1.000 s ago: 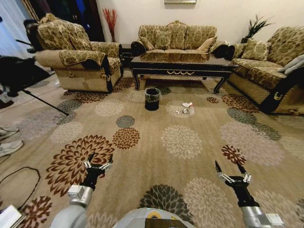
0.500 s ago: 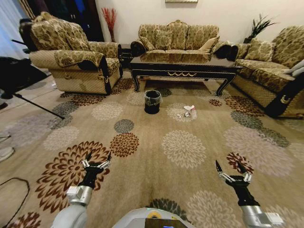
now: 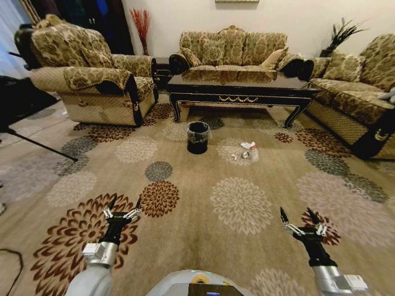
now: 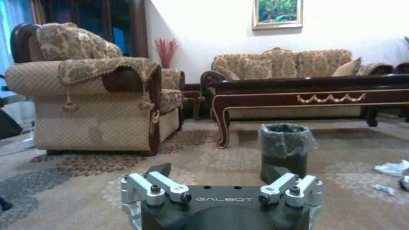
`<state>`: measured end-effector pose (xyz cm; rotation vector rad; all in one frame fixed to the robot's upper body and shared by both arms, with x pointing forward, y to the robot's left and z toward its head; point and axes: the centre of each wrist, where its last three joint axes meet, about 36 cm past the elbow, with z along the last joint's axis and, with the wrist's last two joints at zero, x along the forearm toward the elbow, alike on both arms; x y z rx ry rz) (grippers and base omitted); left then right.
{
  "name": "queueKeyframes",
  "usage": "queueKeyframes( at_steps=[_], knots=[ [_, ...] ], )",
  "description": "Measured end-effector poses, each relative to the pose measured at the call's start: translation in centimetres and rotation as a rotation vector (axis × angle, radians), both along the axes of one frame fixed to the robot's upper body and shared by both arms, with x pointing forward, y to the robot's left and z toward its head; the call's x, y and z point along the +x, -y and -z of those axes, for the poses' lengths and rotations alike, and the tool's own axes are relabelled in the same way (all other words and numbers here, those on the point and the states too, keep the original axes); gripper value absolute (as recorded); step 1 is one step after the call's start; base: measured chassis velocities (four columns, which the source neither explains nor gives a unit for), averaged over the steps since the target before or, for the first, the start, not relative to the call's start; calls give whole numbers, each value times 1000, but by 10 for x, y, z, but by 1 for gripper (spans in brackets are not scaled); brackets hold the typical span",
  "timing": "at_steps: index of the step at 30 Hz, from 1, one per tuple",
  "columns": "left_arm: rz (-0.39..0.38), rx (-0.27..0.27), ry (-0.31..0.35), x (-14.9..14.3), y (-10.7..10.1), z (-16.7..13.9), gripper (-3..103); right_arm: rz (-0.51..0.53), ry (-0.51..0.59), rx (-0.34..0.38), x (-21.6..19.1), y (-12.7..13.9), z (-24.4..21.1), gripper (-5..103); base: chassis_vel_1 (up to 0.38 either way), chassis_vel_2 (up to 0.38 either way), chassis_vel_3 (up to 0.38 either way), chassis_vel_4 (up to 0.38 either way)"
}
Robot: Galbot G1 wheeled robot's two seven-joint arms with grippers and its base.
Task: Move to the front of the table and pick up the trash from the floor, then place it into the trash bin.
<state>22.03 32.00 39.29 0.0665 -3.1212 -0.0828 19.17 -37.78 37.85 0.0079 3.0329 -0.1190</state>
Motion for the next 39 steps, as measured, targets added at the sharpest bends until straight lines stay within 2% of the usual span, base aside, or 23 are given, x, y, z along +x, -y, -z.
queueKeyframes(
  at_steps=[3, 5, 6, 8, 11, 13, 19, 28, 39],
  knots=[
    [-7, 1, -8, -1, -1, 2, 84, -5, -1, -10, -2, -1, 1, 100, -119, 124, 112, -126],
    [-10, -7, -10, -2, -1, 2, 80, -6, -1, -10, -2, -1, 1, 100, -136, 126, 111, -144],
    [-11, -14, -9, -2, -1, 1, 85, -6, -1, -9, -2, -1, 1, 100, -181, 106, 117, -153],
    [-10, -16, -7, -1, 0, 0, 85, -7, -1, -9, -2, -1, 1, 100, -181, 122, 117, -153],
    [-12, -15, -2, 0, -1, -1, 98, -8, 1, -9, -1, -1, 1, 100, -170, 121, 146, -173],
    [-13, -15, -1, 0, -1, -1, 100, -8, 3, -9, 0, -1, 0, 100, -161, 138, 168, -167],
    [-18, 12, 17, 2, -3, 0, 100, -11, 4, -8, 1, -2, -1, 100, -155, 165, 152, -160],
    [-46, 19, 35, 7, -11, -5, 100, -22, 4, -2, 6, -7, -1, 100, -106, 121, 105, -119],
    [-64, 36, 29, 8, -13, -7, 100, -30, -1, -4, 8, -11, 0, 100, -128, 115, 126, -124]
  ],
)
